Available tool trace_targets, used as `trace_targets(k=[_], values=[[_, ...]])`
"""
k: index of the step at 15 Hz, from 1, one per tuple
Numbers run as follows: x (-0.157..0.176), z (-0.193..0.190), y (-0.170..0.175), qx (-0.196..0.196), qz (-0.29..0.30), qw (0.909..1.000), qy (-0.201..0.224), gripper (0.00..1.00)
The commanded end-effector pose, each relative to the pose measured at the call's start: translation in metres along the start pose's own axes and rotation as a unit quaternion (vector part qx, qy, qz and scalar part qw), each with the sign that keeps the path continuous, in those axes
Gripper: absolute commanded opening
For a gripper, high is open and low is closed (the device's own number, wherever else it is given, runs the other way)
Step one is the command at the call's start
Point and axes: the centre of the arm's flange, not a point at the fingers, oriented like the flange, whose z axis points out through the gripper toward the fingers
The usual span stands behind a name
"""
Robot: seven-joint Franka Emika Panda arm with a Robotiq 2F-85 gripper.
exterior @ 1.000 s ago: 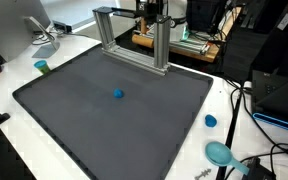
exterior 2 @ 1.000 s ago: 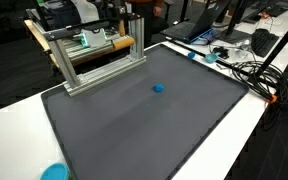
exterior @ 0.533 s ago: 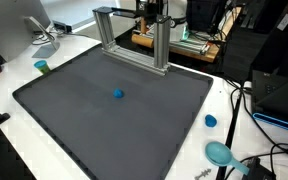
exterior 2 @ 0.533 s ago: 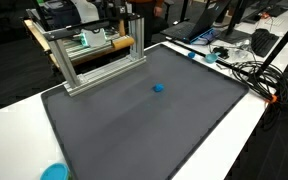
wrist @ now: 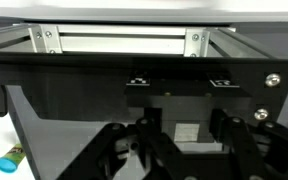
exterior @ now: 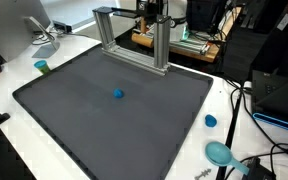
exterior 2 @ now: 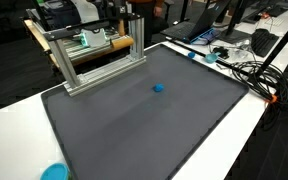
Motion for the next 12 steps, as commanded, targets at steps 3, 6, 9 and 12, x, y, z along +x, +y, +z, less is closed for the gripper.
trace_targets(k=[3, 6, 9, 12], values=[[-0.0065, 0.0032, -0.0055, -0.01, 0.028, 0.9996, -0.002, 0.59], [-0.0068, 0.007, -0.007, -0.021, 0.045, 0.9988, -0.005, 0.84], [-0.008, 0.0091, -0.0124, -0.023, 0.052, 0.9984, -0.003, 0.59], [-0.0072, 0.008, -0.0137, -0.017, 0.051, 0.9985, 0.006, 0.5]])
